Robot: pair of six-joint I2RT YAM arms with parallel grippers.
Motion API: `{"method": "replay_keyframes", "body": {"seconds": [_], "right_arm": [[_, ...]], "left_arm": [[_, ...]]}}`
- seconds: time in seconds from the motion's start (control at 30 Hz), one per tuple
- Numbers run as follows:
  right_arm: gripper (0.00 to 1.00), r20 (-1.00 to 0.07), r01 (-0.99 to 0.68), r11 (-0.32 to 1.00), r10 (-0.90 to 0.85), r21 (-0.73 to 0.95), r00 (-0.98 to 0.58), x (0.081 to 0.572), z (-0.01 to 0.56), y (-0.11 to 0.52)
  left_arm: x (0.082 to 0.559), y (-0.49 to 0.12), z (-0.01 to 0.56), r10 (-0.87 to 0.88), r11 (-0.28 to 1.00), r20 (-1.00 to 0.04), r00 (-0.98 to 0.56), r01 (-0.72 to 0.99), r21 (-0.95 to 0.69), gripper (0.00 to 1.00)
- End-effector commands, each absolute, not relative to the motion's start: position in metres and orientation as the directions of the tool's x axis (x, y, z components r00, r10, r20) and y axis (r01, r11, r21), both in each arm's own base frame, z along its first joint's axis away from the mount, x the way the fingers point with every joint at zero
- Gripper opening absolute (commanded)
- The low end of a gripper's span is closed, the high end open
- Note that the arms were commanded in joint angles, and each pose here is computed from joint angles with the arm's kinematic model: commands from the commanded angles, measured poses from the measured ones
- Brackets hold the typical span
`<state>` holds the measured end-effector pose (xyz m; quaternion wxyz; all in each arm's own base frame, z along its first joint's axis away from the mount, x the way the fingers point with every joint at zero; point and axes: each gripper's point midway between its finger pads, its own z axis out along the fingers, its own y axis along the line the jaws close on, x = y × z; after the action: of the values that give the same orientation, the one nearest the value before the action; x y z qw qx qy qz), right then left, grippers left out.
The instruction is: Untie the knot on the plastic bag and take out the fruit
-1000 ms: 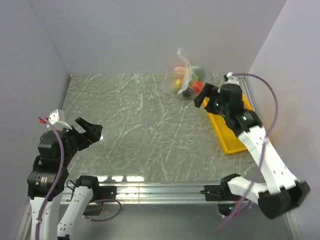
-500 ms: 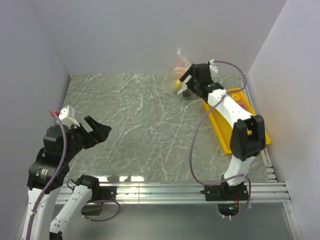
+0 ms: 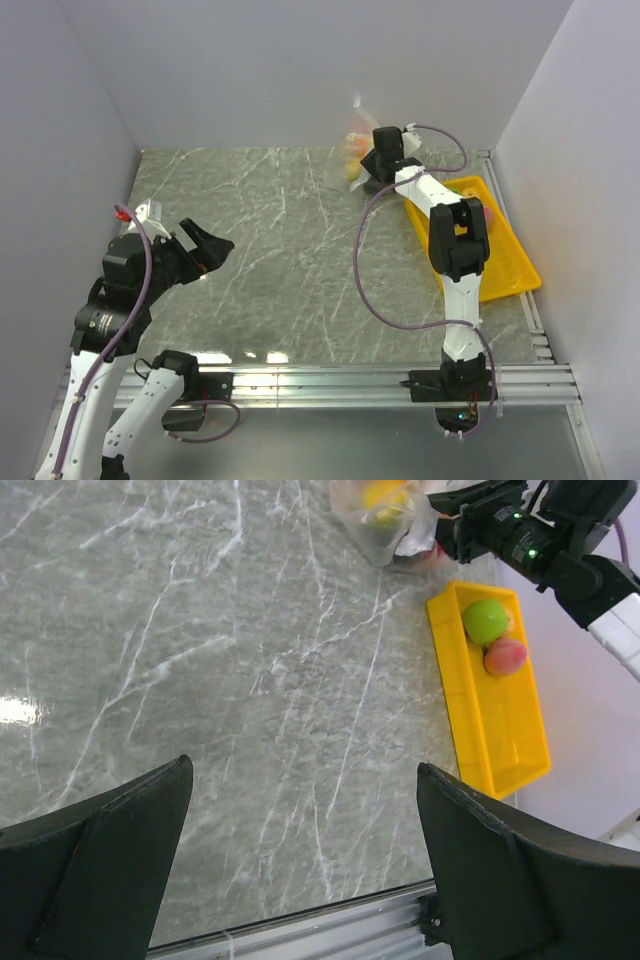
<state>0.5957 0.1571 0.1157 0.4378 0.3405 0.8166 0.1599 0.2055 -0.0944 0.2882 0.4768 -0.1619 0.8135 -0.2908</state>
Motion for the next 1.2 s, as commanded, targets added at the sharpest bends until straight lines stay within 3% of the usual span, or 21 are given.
{"method": "replay_keyframes", "body": {"seconds": [0.0,0.03,0.13,0.3,0.33,0.37,0.57,0.6,0.67,0.7,0.73,0.83,1.0,1.17], "right_arm": [[0.35,-0.637,0.354,0.715,0.698,0.602,-0.327,0.609,0.154,0.155],[0.21,-0.635,0.353,0.724,0.690,0.593,-0.348,0.604,0.149,0.156],[0.00,-0.629,0.294,0.745,0.665,0.599,-0.403,0.581,0.152,0.165],[0.00,-0.653,0.203,0.777,0.615,0.595,-0.441,0.511,0.185,0.189],[0.00,-0.639,0.211,0.789,0.597,0.577,-0.485,0.488,0.164,0.194],[0.00,-0.639,0.167,0.782,0.596,0.601,-0.487,0.467,0.182,0.209],[0.00,-0.593,0.122,0.785,0.550,0.607,-0.589,0.341,0.165,0.267],[0.01,-0.592,0.074,0.790,0.514,0.609,-0.620,0.313,0.165,0.291],[0.15,-0.574,0.063,0.783,0.506,0.619,-0.644,0.284,0.165,0.304],[0.24,-0.575,0.044,0.783,0.492,0.620,-0.654,0.273,0.168,0.310],[0.44,-0.575,0.003,0.791,0.448,0.612,-0.685,0.252,0.171,0.324],[0.68,-0.630,-0.082,0.839,0.335,0.538,-0.700,0.230,0.185,0.328],[0.77,-0.710,-0.146,0.890,0.234,0.431,-0.664,0.228,0.212,0.296],[0.77,-0.726,-0.185,0.912,0.155,0.366,-0.669,0.257,0.207,0.258]], "left_arm": [[0.214,-0.099,0.293,-0.544,0.769,-0.684,-0.485,0.036,-0.638,0.99],[0.215,-0.100,0.291,-0.540,0.771,-0.681,-0.494,0.035,-0.636,0.99],[0.216,-0.102,0.288,-0.526,0.775,-0.686,-0.503,0.049,-0.630,0.99],[0.215,-0.109,0.284,-0.499,0.772,-0.690,-0.524,0.093,-0.629,0.99],[0.216,-0.111,0.281,-0.498,0.768,-0.691,-0.524,0.102,-0.632,0.99],[0.216,-0.114,0.279,-0.497,0.762,-0.686,-0.531,0.111,-0.638,0.99],[0.213,-0.133,0.261,-0.491,0.702,-0.637,-0.594,0.164,-0.693,0.99],[0.212,-0.136,0.254,-0.484,0.697,-0.625,-0.613,0.162,-0.699,1.00],[0.210,-0.141,0.251,-0.475,0.685,-0.611,-0.633,0.169,-0.708,0.99],[0.209,-0.144,0.248,-0.468,0.683,-0.604,-0.645,0.170,-0.711,1.00],[0.209,-0.145,0.245,-0.465,0.682,-0.599,-0.652,0.169,-0.712,0.99],[0.209,-0.150,0.240,-0.455,0.675,-0.591,-0.666,0.175,-0.716,0.99],[0.213,-0.164,0.227,-0.429,0.674,-0.555,-0.713,0.156,-0.722,0.98],[0.224,-0.187,0.211,-0.415,0.686,-0.540,-0.732,0.138,-0.714,0.94]]}}
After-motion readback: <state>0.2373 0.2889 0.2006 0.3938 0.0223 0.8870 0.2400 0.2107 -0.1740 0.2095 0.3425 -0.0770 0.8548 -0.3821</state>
